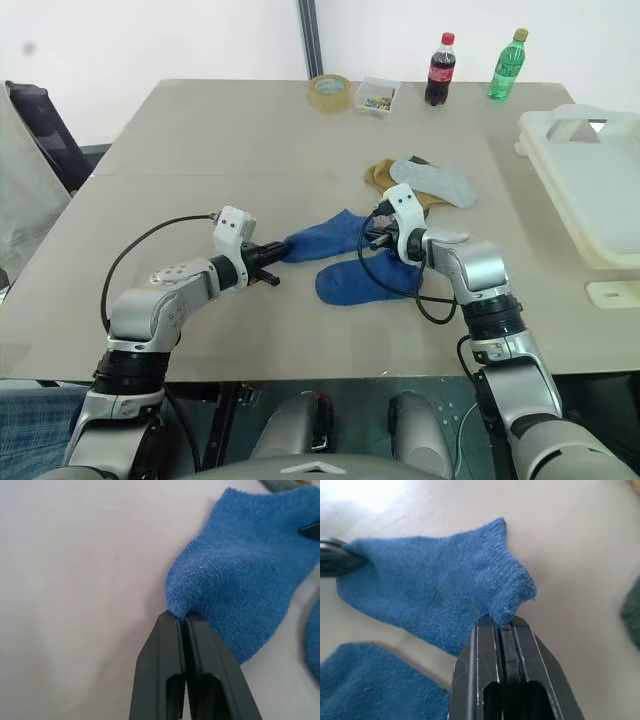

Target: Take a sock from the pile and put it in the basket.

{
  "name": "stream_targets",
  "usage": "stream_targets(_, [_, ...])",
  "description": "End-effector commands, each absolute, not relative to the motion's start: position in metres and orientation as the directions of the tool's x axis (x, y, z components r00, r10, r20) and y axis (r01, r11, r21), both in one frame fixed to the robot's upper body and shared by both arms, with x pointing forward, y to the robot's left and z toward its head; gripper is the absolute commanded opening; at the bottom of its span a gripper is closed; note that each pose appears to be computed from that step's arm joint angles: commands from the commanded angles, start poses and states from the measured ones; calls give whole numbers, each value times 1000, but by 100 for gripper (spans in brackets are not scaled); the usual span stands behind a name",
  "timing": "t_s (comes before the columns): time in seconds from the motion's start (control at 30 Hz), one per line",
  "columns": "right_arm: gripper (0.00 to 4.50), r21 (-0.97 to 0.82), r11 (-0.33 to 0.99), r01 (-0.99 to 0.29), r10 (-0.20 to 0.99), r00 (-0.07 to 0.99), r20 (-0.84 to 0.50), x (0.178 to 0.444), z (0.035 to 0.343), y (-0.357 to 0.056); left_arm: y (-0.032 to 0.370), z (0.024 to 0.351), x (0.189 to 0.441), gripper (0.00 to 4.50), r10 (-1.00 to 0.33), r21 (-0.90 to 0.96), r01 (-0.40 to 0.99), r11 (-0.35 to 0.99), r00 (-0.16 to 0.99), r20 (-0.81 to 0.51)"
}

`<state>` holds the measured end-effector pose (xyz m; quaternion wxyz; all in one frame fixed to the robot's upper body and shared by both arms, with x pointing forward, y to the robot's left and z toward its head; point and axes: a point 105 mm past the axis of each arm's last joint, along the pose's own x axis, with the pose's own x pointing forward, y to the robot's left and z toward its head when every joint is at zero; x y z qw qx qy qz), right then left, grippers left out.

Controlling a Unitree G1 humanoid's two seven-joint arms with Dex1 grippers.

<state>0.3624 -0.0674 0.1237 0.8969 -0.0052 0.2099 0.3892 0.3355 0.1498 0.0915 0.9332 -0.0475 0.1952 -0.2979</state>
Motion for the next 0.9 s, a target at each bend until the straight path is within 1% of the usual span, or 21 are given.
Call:
stream_targets(0.03, [0, 147, 680, -719, 725, 627, -286, 350, 164, -75, 137, 104, 322, 2, -656, -314, 582, 750, 714, -245])
stream_targets(0.1, [0, 145, 689, -711, 717, 636, -286, 338, 172, -87, 133, 117, 310, 2, -700, -362, 615, 701, 691, -180])
stream_targets(0.2, [0, 96, 727, -680, 668, 667, -329, 322, 173, -107, 126, 125, 293, 2, -755, -397, 662, 636, 641, -139])
stream_targets(0.3, [0, 87, 756, -648, 632, 690, -351, 306, 177, -123, 117, 133, 281, 2, -790, -413, 696, 587, 605, -105])
stream_targets(0.37, [0, 96, 773, -627, 612, 697, -374, 294, 174, -132, 113, 139, 279, 2, -798, -423, 705, 569, 598, -77])
stream_targets(0.47, [0, 114, 794, -597, 583, 695, -420, 280, 164, -140, 108, 129, 275, 2, -801, -422, 700, 577, 587, -120])
stream_targets(0.57, [0, 137, 812, -568, 562, 695, -449, 274, 155, -143, 99, 120, 267, 2, -816, -417, 711, 566, 556, -158])
stream_targets(0.67, [0, 154, 817, -556, 556, 688, -465, 269, 146, -143, 97, 114, 269, 2, -807, -381, 716, 586, 559, -191])
stream_targets(0.73, [0, 156, 816, -557, 556, 681, -476, 264, 141, -142, 97, 113, 273, 2, -799, -373, 711, 596, 569, -193])
stream_targets(0.9, [0, 167, 826, -538, 541, 676, -500, 259, 132, -144, 91, 112, 273, 2, -807, -368, 722, 586, 559, -189])
